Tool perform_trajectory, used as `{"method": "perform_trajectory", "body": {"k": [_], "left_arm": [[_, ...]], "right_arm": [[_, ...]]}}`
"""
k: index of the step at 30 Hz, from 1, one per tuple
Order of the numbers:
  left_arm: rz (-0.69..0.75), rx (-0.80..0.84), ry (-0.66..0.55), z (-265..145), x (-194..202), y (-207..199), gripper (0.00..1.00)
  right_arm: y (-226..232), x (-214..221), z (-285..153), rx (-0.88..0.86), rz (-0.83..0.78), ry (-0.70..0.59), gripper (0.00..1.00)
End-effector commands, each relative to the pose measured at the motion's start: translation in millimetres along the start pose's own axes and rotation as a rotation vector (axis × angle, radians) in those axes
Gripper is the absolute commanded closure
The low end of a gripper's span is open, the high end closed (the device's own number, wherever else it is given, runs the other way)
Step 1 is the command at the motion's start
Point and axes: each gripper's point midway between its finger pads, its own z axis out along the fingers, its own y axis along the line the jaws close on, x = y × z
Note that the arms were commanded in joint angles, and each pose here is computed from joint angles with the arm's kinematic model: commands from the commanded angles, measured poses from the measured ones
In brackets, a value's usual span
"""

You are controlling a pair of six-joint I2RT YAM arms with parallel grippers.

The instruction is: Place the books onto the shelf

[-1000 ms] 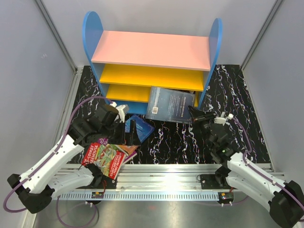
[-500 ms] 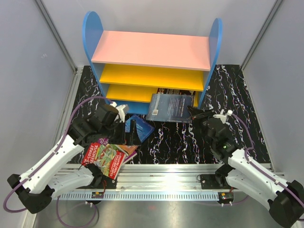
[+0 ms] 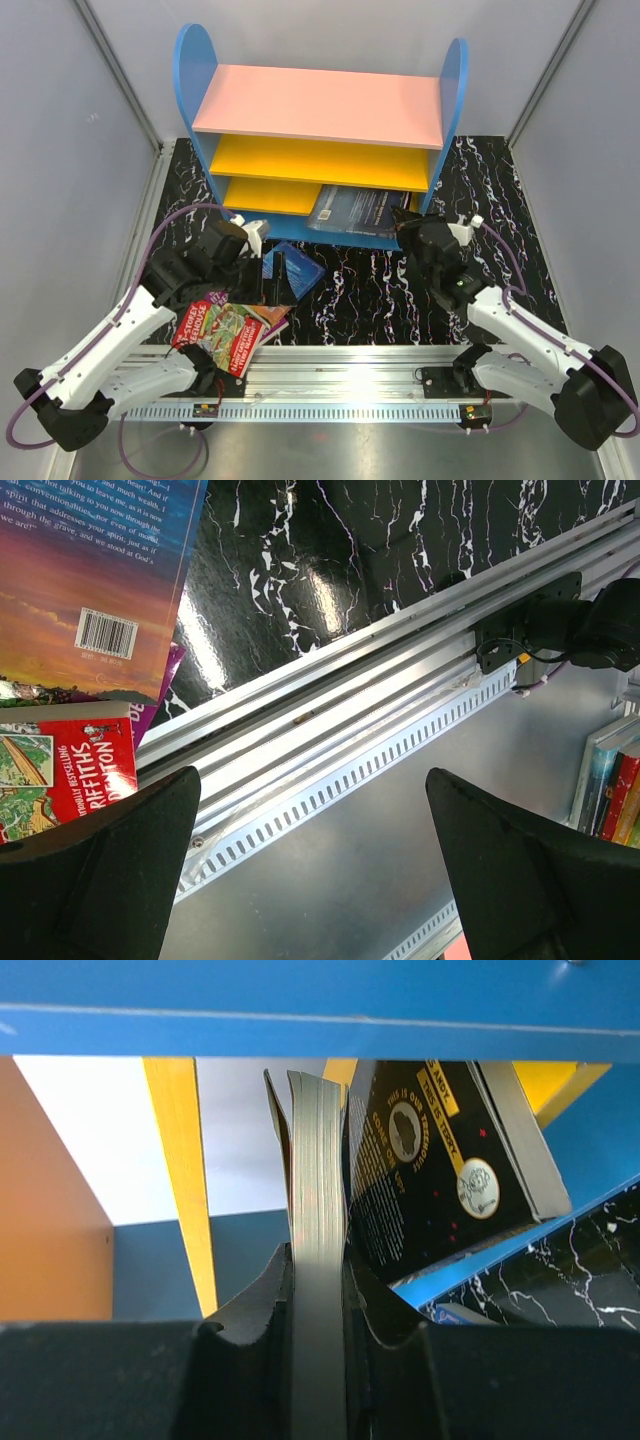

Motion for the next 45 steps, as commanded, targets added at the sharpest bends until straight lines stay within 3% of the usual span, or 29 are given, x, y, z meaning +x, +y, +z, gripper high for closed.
{"method": "perform_trajectory", "body": {"k": [1,23,25,27,28,31,41,45], "left_arm": [[0.010,0.054,-0.042,-5,-10,-12,0.02],[0.030,0.075,-0.040,0,-5,-9,0.02],[0.033,0.083,-0.046,-1,-6,-10,0.02],[0.033,0.086,-0.046,0,-6,-9,0.02],[0.036,0.090,-0.049,0,-6,-9,0.02],[0.035,0.096,-0.045,1,-6,-9,0.02],[0.037,0.106,-0.059,4,-15,-12,0.02],[0.009,0.188,-0.135,3,-49,-35,0.02]], "right_arm": [[58,-19,1,-0.106,0.109,-0.085,1.00],[47,-27,21,0.114,0.015,-0.182,0.99],[44,-29,21,0.136,0.005,-0.191,0.85],[41,-30,19,0.154,0.000,-0.196,0.65],[40,-31,19,0.160,-0.002,-0.200,0.44],[35,-32,19,0.184,0.014,-0.205,0.21],[21,-28,20,0.231,0.046,-0.198,0.18],[15,-28,20,0.246,0.057,-0.201,0.18]]}}
